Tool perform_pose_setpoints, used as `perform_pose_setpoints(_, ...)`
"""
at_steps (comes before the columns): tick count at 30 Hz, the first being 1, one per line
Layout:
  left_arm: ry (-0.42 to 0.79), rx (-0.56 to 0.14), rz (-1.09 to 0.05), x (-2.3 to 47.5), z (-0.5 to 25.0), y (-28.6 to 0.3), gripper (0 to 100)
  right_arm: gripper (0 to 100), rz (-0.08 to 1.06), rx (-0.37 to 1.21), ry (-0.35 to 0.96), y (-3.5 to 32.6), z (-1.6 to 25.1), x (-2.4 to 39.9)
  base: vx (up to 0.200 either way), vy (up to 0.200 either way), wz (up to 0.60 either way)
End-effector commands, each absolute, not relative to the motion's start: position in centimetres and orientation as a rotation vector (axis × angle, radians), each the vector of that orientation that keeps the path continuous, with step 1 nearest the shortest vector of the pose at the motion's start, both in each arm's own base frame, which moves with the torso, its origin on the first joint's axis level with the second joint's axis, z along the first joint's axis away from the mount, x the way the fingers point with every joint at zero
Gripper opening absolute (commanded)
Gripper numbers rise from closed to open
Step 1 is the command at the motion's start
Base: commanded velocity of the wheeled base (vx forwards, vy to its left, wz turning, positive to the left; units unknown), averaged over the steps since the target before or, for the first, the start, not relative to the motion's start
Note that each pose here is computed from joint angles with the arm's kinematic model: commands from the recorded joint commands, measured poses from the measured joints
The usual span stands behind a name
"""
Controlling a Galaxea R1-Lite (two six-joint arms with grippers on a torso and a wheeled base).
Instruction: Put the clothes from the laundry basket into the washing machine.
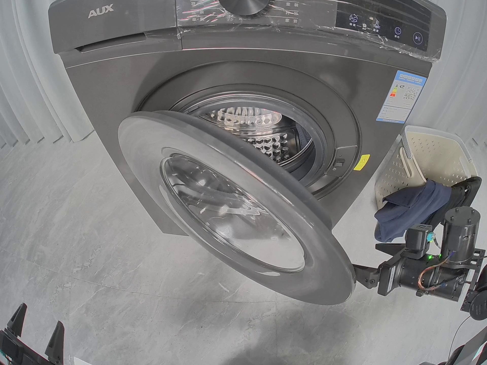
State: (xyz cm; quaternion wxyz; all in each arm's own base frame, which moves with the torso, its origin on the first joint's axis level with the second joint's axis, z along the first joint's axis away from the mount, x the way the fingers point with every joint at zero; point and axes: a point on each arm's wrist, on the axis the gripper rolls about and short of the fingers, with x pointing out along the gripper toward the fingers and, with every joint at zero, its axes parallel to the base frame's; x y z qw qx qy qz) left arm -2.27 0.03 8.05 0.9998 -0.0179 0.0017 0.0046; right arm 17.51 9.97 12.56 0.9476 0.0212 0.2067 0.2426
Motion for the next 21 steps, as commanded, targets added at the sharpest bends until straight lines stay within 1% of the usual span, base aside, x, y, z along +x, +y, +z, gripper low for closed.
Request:
perform_pose_setpoints(1,0.004,-0.037,0.009,-2.3,7.6,0.0,100,100,0.521,0.03,0.465,11.1,11.7,18.4,0.0,0.0,0.0)
perform_pose_setpoints(5,0.004,-0.037,0.009,-2.3,7.6,0.0,100,100,0.622,0.0,0.491,12.2,11.1,16.1,0.0,0.0,0.0)
perform_pose_setpoints(8,0.003,-0.035,0.009,-2.3,7.7,0.0,100,100,0.68,-0.004,0.475,12.5,11.6,14.6,0.0,0.0,0.0)
perform_pose_setpoints(14,0.003,-0.035,0.009,-2.3,7.7,0.0,100,100,0.658,0.015,0.437,13.0,12.4,15.6,0.0,0.0,0.0)
perform_pose_setpoints(16,0.004,-0.034,0.009,-2.3,7.6,0.0,100,100,0.641,0.022,0.443,13.1,12.4,16.1,0.0,0.0,0.0)
perform_pose_setpoints(17,0.003,-0.034,0.009,-2.3,7.7,0.0,100,100,0.607,0.034,0.458,13.3,12.0,17.1,0.0,0.0,0.0)
perform_pose_setpoints(19,0.003,-0.034,0.008,-2.3,7.7,0.0,100,100,0.579,0.033,0.467,13.7,11.8,17.9,0.0,0.0,0.0)
perform_pose_setpoints(21,0.003,-0.034,0.008,-2.3,7.7,0.0,100,100,0.578,0.031,0.475,14.1,11.6,18.1,0.0,0.0,0.0)
